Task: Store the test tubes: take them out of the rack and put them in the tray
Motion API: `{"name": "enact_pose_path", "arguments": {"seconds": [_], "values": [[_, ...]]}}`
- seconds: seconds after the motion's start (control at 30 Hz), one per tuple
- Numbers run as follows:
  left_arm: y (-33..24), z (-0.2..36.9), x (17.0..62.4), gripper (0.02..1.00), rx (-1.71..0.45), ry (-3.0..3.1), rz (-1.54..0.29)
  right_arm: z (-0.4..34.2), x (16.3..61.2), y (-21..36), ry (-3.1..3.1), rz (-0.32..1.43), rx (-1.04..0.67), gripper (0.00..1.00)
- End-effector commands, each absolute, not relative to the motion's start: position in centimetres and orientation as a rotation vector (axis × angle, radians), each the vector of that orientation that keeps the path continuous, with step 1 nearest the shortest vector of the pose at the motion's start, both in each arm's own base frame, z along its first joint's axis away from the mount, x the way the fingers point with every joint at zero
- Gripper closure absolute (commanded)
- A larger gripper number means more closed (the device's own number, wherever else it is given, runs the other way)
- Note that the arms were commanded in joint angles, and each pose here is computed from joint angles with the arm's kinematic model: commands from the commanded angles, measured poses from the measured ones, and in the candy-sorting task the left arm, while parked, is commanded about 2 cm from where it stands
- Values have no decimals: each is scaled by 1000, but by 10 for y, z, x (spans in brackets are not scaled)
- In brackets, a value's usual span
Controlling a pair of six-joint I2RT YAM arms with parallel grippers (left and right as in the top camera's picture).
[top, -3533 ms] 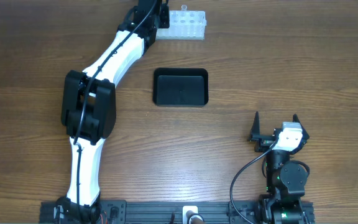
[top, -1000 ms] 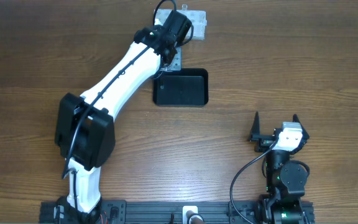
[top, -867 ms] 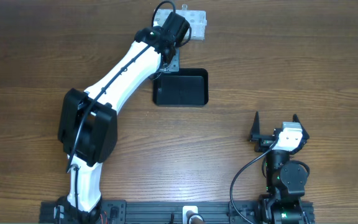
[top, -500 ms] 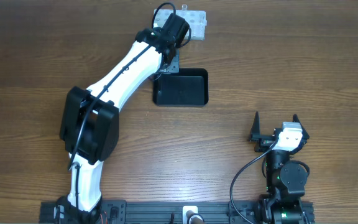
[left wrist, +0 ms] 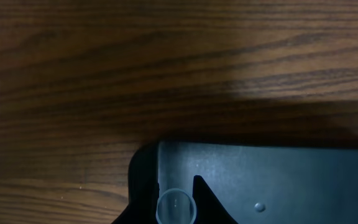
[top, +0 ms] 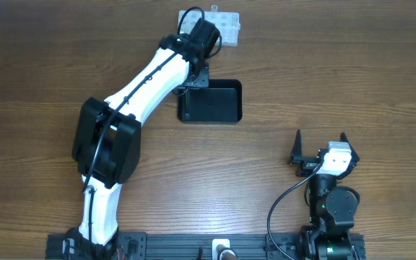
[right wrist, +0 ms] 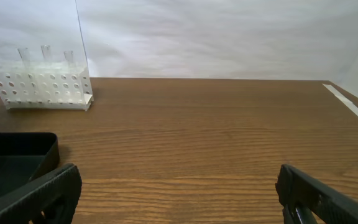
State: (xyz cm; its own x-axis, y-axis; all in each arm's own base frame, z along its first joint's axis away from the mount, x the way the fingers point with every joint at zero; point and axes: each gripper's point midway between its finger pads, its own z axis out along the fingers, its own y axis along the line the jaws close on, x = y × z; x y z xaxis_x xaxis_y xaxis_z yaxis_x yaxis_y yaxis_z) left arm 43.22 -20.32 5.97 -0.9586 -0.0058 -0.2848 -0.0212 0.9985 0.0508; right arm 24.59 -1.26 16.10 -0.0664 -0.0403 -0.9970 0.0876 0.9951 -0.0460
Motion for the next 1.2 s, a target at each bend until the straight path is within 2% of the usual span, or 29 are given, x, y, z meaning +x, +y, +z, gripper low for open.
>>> {"name": "enact_pose_path", "arguments": {"seconds": [0.03,0.37,0.57,0.67,0.7,0.73,0.83,0.87,0.93,1.17,1.2], "values": [[-198,52,430,947,-60,2892,55,159,246,-10,1637,-100,24,9],[-199,45,429,952,-58,2909,57,159,246,-10,1637,-100,24,9],[-198,38,428,919,-57,2920,67,159,246,-10,1637,-100,24,9],[-198,38,428,862,-57,2920,68,159,246,-10,1637,-100,25,9],[-198,38,428,822,-57,2920,67,159,246,-10,1637,-100,24,9],[-198,38,429,739,-58,2917,66,159,246,-10,1637,-100,24,9],[-200,46,432,645,-60,2894,47,159,246,-10,1637,-100,24,9],[-202,52,433,592,-58,2880,38,159,246,-10,1637,-100,24,9],[-203,69,436,562,-60,2839,21,159,246,-10,1637,-100,24,7],[-196,163,461,542,-118,2556,-28,159,246,-10,1637,-100,24,7],[-196,174,466,514,-128,2512,-37,159,246,-10,1637,-100,24,7]]}}
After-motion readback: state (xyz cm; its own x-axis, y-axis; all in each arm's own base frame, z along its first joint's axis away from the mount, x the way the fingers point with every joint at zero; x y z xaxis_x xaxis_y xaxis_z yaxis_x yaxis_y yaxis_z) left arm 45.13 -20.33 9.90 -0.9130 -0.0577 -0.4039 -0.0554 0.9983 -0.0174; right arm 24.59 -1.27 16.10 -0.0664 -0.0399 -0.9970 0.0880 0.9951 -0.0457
